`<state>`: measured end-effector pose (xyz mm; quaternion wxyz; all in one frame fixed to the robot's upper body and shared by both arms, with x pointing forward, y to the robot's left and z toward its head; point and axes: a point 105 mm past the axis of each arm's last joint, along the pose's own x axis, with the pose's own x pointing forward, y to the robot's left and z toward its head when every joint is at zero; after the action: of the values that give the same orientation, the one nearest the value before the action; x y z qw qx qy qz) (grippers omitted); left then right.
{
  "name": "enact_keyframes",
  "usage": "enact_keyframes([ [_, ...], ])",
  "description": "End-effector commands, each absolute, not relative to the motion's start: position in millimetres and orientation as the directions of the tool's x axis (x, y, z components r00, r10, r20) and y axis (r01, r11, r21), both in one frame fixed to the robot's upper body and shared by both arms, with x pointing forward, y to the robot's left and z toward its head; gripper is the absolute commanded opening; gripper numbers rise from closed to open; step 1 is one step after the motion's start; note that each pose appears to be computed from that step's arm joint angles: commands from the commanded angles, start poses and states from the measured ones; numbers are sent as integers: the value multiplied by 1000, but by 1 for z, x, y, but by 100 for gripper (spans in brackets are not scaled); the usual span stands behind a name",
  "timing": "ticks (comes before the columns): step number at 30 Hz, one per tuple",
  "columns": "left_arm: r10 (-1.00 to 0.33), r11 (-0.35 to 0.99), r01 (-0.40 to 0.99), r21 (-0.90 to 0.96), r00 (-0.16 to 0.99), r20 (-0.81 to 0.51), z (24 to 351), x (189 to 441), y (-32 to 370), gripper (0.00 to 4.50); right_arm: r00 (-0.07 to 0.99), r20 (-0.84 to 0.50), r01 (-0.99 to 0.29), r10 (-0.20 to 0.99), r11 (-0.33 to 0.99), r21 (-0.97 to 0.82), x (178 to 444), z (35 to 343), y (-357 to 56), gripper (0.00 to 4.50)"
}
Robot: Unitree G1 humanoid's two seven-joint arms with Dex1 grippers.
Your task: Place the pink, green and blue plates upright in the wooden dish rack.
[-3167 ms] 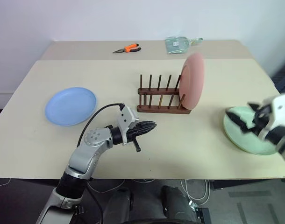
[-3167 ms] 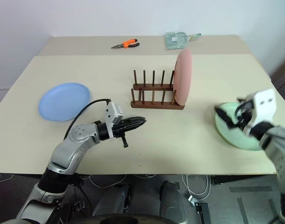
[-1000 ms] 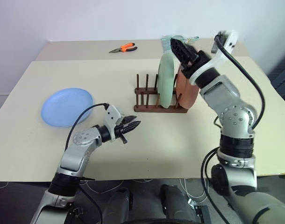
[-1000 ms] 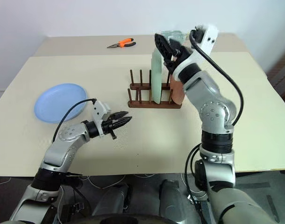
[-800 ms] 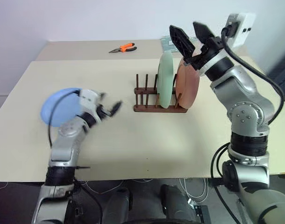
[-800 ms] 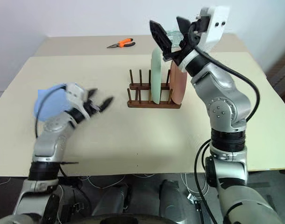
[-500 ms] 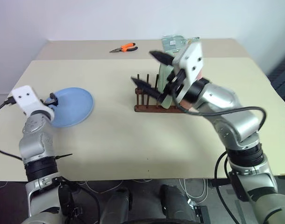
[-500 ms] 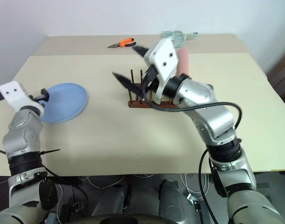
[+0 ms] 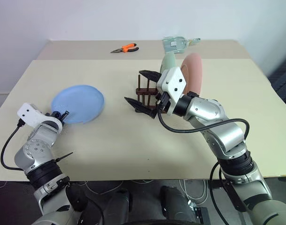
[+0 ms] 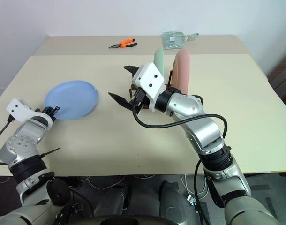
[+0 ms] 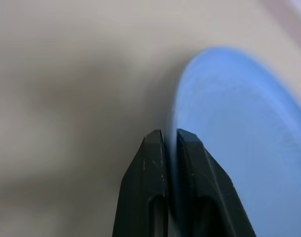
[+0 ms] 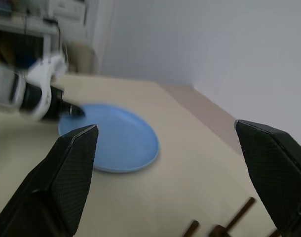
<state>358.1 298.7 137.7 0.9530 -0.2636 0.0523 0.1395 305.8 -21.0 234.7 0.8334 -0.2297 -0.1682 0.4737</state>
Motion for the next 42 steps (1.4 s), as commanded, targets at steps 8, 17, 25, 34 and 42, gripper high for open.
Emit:
enact_keyframes([
  [8, -300, 939, 335, -77, 909, 289, 274, 354, 181, 8, 518, -93, -389, 850, 138, -911, 326, 205, 21, 450],
  [17, -365, 916, 397, -52, 880, 304, 281, 340, 176, 0, 576, -64, -288, 815, 129, -949, 349, 211, 20, 112],
  [25, 0, 948, 160, -277, 866, 501, 321, 345, 247, 313, 506, 107, -315, 856, 298, -901, 331, 234, 31, 0],
  [34, 19, 996, -48, 70, 931, 365, 244, 355, 275, 356, 507, 513, -794, 692, 607, -34, 307, 294, -1, 0],
  [42, -459, 881, 444, 165, 886, 66, 138, 323, 179, 356, 662, 480, -744, 576, 583, 326, 317, 295, -12, 0],
])
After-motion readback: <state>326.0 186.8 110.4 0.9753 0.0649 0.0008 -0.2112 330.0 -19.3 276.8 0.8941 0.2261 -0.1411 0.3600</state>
